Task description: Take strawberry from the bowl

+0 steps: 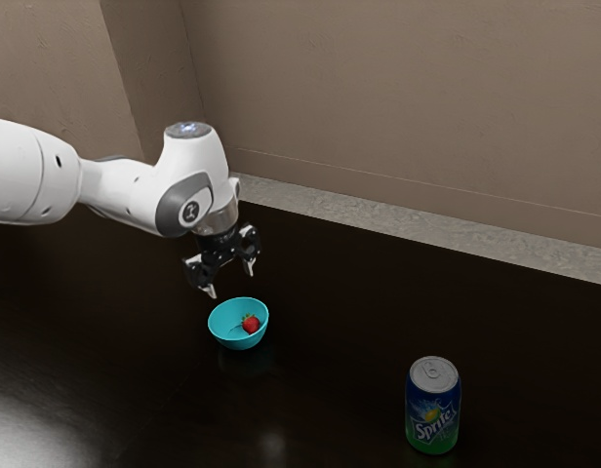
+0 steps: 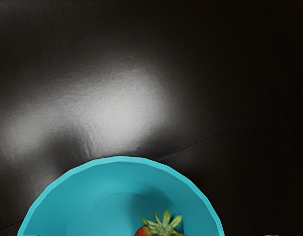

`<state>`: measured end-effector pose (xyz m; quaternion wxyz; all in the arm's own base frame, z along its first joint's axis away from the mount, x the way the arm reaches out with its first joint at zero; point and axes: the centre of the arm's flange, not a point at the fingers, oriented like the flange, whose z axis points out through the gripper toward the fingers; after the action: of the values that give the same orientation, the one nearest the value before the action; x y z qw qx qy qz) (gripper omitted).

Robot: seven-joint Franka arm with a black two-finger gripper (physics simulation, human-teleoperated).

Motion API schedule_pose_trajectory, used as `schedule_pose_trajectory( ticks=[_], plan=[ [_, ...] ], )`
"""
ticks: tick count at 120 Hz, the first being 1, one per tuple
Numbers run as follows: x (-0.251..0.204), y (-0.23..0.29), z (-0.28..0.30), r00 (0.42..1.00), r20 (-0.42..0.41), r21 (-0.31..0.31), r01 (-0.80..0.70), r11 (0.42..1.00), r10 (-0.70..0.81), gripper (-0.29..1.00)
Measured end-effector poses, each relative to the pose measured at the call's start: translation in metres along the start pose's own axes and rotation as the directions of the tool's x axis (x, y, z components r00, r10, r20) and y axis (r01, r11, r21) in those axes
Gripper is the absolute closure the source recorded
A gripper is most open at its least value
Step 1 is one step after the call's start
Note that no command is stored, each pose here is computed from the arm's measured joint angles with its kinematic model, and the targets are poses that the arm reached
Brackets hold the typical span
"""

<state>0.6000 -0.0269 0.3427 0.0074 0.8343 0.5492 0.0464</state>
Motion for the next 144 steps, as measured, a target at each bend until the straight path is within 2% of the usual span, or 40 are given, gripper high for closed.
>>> schedule_pose_trajectory(
  ticks=[55, 76, 116, 144],
  plan=[
    [-0.013, -0.006, 0.027, 0.997, 0.014, 0.042, -0.075, 0.996, 0.075, 0.31],
    [-0.018, -0.002, 0.043, 0.995, 0.017, 0.060, -0.101, 0.993, 0.100, 0.33],
    [-0.023, 0.002, 0.060, 0.992, -0.007, 0.015, -0.125, 0.992, 0.125, 0.34],
    [-0.024, 0.000, 0.073, 0.991, -0.008, 0.022, -0.131, 0.991, 0.131, 0.34]
  ],
)
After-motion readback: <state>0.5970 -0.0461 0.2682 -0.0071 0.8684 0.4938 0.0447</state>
